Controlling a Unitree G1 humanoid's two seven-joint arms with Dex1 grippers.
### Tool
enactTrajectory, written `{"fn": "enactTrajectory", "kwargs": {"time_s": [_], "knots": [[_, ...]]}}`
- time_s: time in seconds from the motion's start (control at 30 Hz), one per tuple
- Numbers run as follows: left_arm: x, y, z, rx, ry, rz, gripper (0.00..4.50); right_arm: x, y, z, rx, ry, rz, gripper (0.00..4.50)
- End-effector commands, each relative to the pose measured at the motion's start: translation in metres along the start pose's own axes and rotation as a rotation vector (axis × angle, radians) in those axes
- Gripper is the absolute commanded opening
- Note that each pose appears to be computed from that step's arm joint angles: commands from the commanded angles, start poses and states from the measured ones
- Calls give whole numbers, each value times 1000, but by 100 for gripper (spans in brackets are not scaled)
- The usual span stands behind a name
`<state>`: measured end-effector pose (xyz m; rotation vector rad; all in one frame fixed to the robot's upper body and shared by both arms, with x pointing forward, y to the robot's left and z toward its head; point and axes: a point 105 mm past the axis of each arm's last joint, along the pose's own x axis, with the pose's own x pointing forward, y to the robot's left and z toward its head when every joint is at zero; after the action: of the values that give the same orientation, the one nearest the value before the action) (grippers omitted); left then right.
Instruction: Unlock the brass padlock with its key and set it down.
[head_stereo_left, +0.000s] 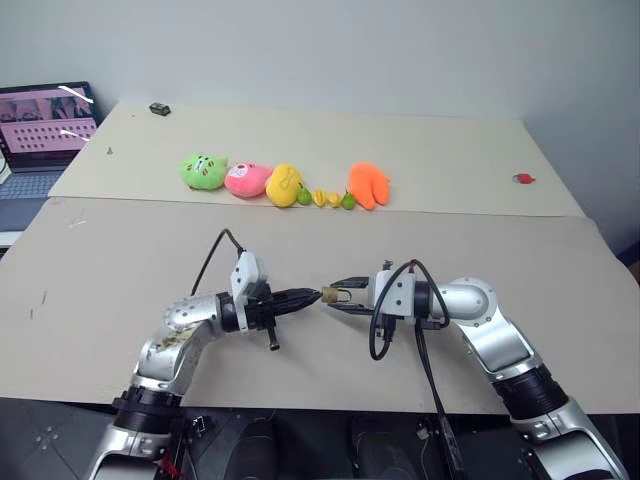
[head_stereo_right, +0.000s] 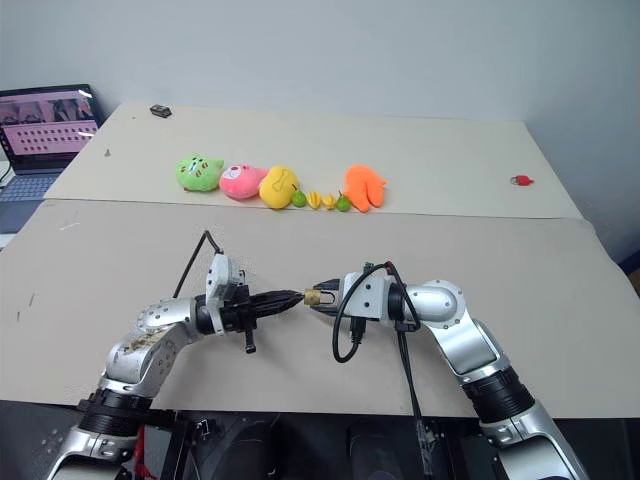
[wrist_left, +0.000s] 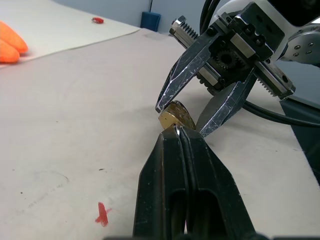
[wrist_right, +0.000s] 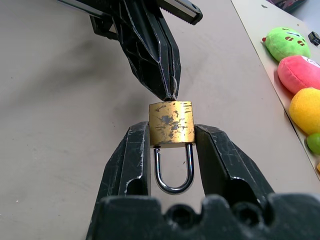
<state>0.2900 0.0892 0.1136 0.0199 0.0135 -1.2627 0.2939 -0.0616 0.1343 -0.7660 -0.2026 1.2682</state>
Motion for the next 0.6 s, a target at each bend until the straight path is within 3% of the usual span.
{"fn": "enactTrajectory", "kwargs": {"time_s": [0.03, 0.1, 0.17, 0.33, 0.6], "knots": [[8, -6, 3, 15, -21, -49, 58, -4, -12, 13, -41, -37, -54, 95], [9, -3, -3, -39, 16, -35, 102, -4, -12, 13, -42, -37, -53, 95], [9, 1, -5, -207, 24, -18, 192, -4, -13, 13, -43, -37, -53, 95], [12, 6, 6, -481, 4, -4, 351, -4, -13, 13, -43, -36, -53, 95], [9, 21, 28, -720, -72, 16, 351, -3, -13, 12, -43, -35, -48, 95]]}}
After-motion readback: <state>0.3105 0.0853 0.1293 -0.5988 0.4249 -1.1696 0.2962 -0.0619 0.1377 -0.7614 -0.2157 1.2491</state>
